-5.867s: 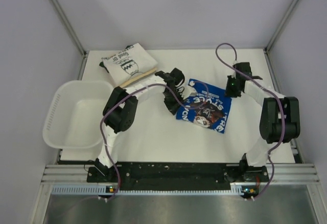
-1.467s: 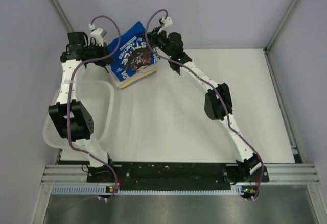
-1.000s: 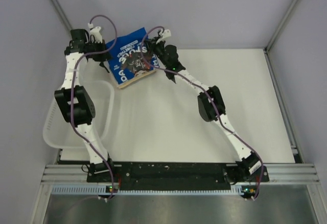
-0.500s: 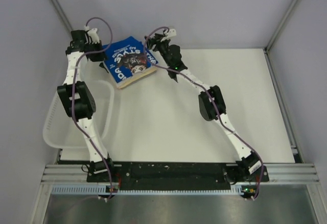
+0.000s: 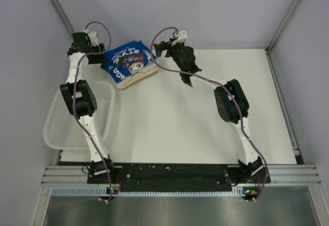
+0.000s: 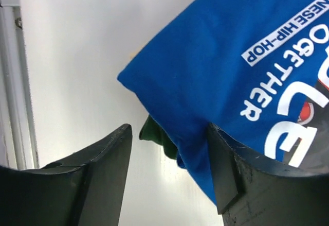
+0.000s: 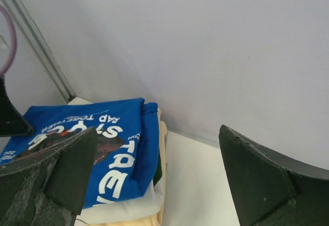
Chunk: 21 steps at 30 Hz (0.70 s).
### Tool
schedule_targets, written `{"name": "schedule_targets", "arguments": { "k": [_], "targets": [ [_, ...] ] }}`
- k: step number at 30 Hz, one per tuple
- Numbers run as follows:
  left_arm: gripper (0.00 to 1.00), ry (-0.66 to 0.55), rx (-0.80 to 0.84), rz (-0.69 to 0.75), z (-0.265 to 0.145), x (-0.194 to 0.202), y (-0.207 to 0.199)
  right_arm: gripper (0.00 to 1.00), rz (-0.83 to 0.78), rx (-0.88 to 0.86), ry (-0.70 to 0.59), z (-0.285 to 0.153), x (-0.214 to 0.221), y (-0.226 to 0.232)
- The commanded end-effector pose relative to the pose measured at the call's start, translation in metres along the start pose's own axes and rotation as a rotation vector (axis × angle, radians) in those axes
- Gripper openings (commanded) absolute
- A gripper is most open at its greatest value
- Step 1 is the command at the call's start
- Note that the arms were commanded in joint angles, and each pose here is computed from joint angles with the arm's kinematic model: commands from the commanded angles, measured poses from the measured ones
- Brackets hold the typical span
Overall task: Fold and stack the t-shirts
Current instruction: Put the neatly folded tshirt into the corner of the board with both arms
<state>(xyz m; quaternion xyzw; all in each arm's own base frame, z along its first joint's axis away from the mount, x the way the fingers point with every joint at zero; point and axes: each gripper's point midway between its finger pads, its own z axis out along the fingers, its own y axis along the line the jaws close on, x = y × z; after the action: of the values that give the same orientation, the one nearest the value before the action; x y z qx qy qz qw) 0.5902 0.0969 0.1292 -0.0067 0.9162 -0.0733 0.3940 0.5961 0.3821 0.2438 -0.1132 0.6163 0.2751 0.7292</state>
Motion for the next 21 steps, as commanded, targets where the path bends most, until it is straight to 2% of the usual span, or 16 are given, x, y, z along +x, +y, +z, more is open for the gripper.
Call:
{"name": "schedule_targets", "arguments": {
  "k": [1, 2, 4, 5, 7, 11, 13, 14, 17, 21],
  "targets": [
    [0.65, -0.150, -0.069, 0.083, -0.053, -0.058, 0.003, 0.99, -0.054, -0.033, -0.220, -0.035, -0.128, 0.017],
    [0.66, -0.160, -0.067, 0.095, -0.060, -0.062, 0.000, 0.99, -0.063, -0.014, -0.238, -0.047, -0.146, 0.015],
    [0.67, -0.176, -0.040, 0.144, -0.074, -0.067, -0.016, 0.99, -0.078, 0.014, -0.208, -0.067, -0.148, 0.008],
    [0.68, -0.181, -0.026, 0.179, -0.082, -0.069, -0.027, 0.99, -0.083, 0.037, -0.142, -0.079, -0.132, 0.000],
    [0.66, -0.177, -0.007, 0.275, -0.090, -0.066, -0.054, 0.99, -0.077, 0.085, -0.065, -0.104, -0.128, -0.015],
    [0.39, -0.163, -0.028, 0.464, -0.092, -0.057, -0.105, 0.99, -0.081, 0.197, 0.057, -0.161, -0.109, -0.047],
    [0.26, -0.161, -0.023, 0.489, -0.086, -0.057, -0.118, 0.99, -0.092, 0.252, 0.108, -0.191, -0.102, -0.062],
    [0.20, -0.162, 0.020, 0.523, -0.080, -0.056, -0.146, 0.99, -0.097, 0.281, 0.125, -0.205, -0.101, -0.070],
    [0.07, -0.115, 0.051, 0.573, -0.051, -0.048, -0.175, 0.99, -0.130, 0.359, 0.177, -0.245, -0.097, -0.090],
    [0.01, -0.060, 0.120, 0.579, -0.012, -0.030, -0.212, 0.99, -0.169, 0.423, 0.191, -0.286, -0.102, -0.110]
  ]
}}
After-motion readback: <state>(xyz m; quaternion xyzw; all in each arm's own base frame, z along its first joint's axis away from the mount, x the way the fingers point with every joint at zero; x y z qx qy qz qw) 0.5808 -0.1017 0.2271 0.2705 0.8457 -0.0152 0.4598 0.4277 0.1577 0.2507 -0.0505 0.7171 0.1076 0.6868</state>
